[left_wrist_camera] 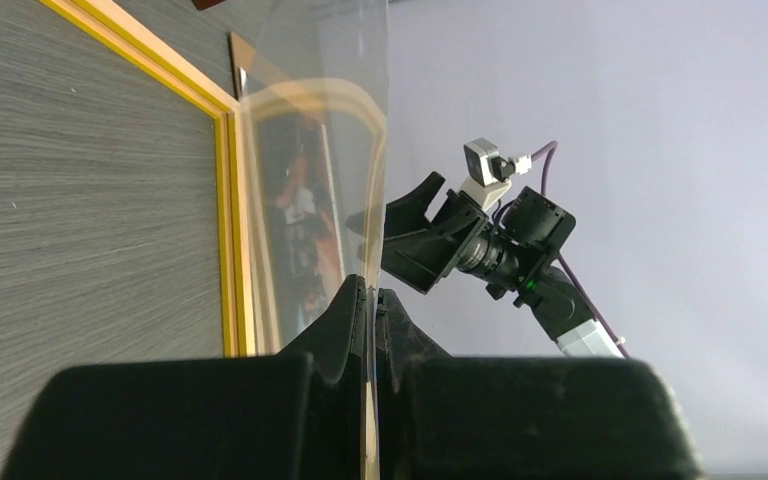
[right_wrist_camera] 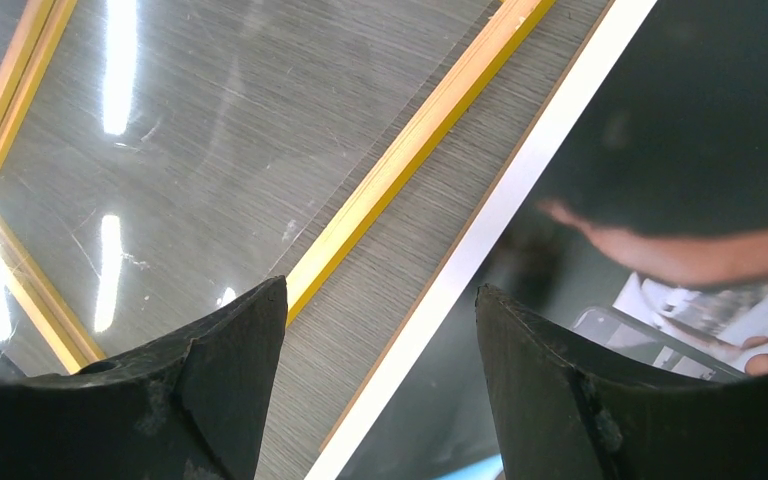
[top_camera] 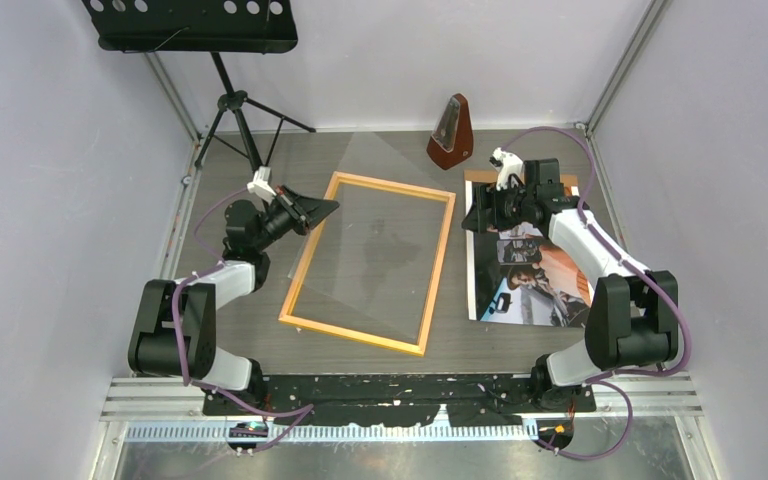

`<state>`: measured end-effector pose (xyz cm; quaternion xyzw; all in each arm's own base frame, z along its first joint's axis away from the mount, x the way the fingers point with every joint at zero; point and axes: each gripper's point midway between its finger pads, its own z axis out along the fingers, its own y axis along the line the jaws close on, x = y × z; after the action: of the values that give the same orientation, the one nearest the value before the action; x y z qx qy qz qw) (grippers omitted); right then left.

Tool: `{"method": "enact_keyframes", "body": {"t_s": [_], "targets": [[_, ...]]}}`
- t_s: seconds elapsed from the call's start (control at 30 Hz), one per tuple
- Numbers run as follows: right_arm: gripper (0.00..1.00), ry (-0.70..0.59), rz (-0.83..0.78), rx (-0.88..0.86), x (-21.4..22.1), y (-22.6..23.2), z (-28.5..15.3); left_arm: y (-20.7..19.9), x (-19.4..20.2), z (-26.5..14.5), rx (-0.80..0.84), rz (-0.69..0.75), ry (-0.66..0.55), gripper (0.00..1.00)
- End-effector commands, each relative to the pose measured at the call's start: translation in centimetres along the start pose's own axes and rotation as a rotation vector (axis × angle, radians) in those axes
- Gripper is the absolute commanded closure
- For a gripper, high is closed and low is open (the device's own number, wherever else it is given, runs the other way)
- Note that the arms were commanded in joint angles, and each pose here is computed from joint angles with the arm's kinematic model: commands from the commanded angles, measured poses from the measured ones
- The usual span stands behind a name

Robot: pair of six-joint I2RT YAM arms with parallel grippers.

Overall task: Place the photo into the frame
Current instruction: Place the photo frame item in the photo frame.

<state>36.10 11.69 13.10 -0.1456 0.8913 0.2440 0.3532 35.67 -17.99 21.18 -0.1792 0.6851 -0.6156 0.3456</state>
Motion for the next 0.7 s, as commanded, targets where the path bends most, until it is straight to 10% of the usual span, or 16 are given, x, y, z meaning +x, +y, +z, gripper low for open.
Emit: {"method": "enact_keyframes", "body": {"t_s": [0.0, 0.67], "targets": [[0.25, -0.072, -0.043, -0.006, -1.59, 0.47, -1.04, -1.31, -0.51, 0.11, 0.056, 0.059, -0.028, 1.00], [0.25, -0.078, -0.039, -0.008, -1.31, 0.43, -0.94, -0.33, 0.04, -0.17, 0.027, 0.050, -0.015, 1.00]]}}
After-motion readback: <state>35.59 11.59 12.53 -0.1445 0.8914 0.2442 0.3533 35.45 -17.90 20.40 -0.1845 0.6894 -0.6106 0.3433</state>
